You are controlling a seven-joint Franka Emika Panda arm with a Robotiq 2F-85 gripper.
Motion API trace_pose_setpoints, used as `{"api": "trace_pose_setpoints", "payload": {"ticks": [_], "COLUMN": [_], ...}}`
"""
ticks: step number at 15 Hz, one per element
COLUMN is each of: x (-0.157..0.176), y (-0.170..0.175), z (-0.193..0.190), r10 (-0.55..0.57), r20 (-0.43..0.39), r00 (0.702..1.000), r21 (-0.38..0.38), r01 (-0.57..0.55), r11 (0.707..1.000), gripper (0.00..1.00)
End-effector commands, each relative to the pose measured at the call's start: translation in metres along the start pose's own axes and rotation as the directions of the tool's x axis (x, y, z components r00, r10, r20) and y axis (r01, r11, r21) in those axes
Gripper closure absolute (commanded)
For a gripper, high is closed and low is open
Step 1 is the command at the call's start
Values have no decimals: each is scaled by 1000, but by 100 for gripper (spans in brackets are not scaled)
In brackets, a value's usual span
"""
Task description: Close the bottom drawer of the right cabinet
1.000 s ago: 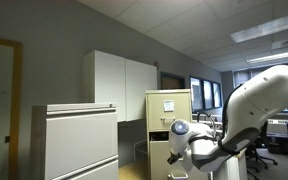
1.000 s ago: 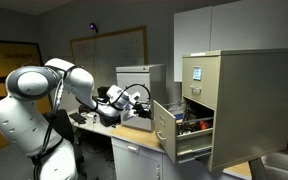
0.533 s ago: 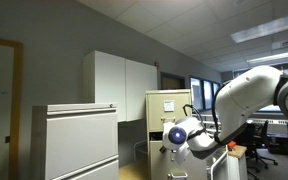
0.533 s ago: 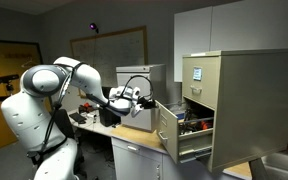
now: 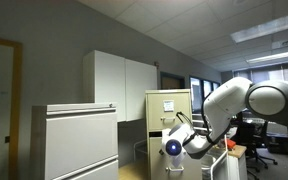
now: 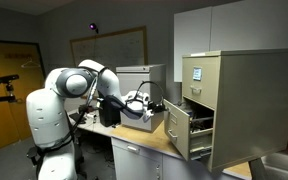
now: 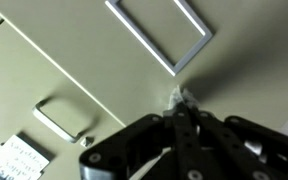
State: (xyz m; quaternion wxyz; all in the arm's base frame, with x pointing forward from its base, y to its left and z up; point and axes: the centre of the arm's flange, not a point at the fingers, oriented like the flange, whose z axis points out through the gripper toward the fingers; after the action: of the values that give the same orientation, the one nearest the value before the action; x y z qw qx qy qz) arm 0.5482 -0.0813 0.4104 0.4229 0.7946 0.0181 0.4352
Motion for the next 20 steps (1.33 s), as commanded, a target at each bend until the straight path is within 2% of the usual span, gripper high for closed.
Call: {"api": "trace_pose_setpoints", "payload": {"ticks": [1, 5, 8, 13, 15, 17, 20], "x": [21, 42, 54, 79, 91, 99, 108], "y": [6, 23, 38, 76, 93, 100, 104], "z": [85, 134, 162, 196, 207, 213, 217], "r10": [67, 150, 186, 277, 354, 445, 499], "r20": [36, 34, 14, -5, 4, 24, 45], "r00": [997, 988, 982, 961, 935, 895, 866], "r21": [-20, -69, -136, -266, -308, -323, -350], "r01": [-67, -148, -183, -268, -335, -415, -454], "r11": [998, 987, 974, 926, 890, 851, 819], "gripper": [100, 100, 100, 100, 100, 100, 100]}}
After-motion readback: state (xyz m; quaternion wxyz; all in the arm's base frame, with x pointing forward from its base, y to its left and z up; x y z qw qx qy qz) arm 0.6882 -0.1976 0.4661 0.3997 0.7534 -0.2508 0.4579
